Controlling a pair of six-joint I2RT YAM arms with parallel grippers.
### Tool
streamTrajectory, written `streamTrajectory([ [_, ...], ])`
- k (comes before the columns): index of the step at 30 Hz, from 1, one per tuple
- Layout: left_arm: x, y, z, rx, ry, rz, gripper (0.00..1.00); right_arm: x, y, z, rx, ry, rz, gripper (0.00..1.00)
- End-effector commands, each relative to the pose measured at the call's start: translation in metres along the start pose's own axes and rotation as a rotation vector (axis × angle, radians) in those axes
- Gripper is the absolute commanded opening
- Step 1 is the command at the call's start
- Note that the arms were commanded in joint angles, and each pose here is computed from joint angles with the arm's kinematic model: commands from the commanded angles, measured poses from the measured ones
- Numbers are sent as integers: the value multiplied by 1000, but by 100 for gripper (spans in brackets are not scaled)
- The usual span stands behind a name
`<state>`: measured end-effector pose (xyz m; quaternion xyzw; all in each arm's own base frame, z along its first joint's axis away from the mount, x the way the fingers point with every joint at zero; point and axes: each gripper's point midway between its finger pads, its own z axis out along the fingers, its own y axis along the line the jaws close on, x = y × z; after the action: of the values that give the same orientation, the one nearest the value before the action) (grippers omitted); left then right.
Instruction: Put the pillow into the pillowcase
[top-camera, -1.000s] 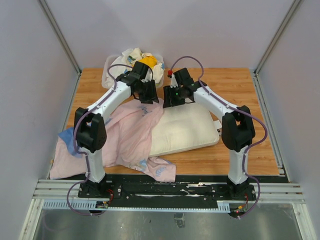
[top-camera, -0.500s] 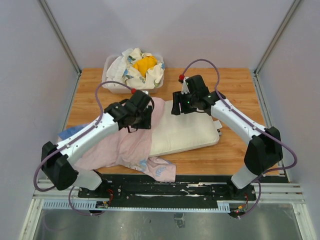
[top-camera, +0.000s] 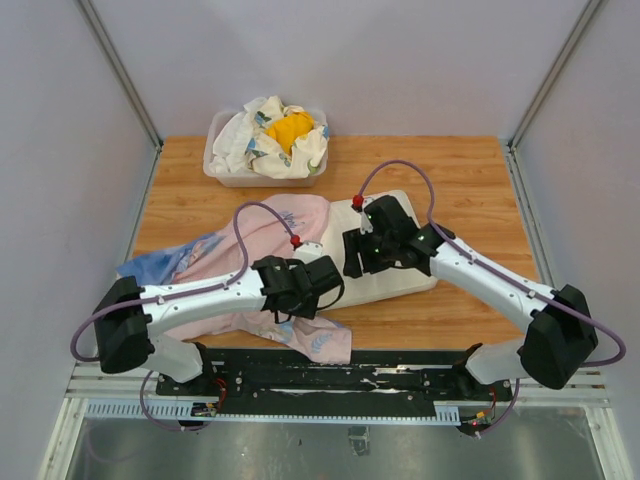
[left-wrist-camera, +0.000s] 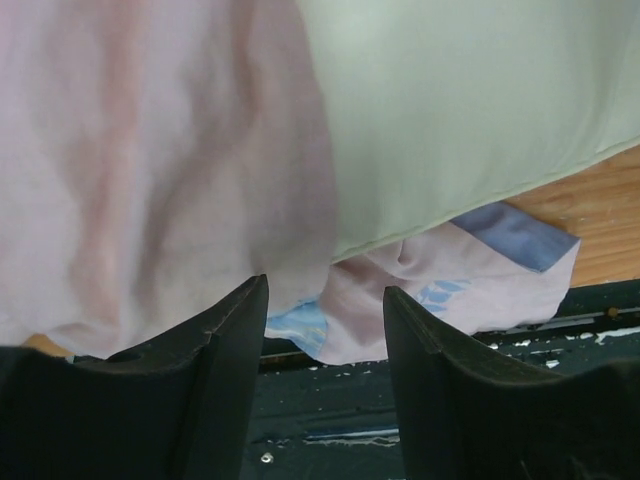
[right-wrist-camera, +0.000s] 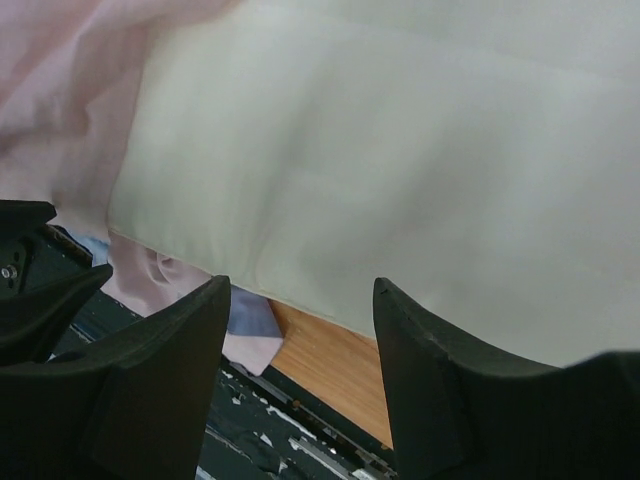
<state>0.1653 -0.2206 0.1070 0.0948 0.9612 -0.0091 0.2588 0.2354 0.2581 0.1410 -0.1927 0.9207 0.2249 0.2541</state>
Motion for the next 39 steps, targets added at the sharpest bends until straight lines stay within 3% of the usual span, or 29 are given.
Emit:
streamTrajectory([
  [1, 14, 3, 9, -113, -19, -7, 55, 13, -1, -7, 27, -7, 25, 60],
  [11, 40, 46, 32, -305, -12, 26, 53, 31, -3, -17, 30, -14, 46, 61],
  [14, 36, 46, 30, -317, -25, 21, 30, 34, -3, -17, 31, -9, 51, 61],
  [19, 23, 42, 20, -300, -52, 18, 6, 40, -7, -14, 48, -1, 50, 61],
  [21, 20, 38, 15, -281, -47, 17, 1, 43, -11, -12, 57, 8, 43, 61],
  [30, -3, -14, -20, -19, -53, -34, 0, 61, -16, -2, 77, 65, -21, 71],
  [39, 5, -23, -11, 16, -31, -26, 0, 78, -44, 54, 237, 153, -58, 79],
])
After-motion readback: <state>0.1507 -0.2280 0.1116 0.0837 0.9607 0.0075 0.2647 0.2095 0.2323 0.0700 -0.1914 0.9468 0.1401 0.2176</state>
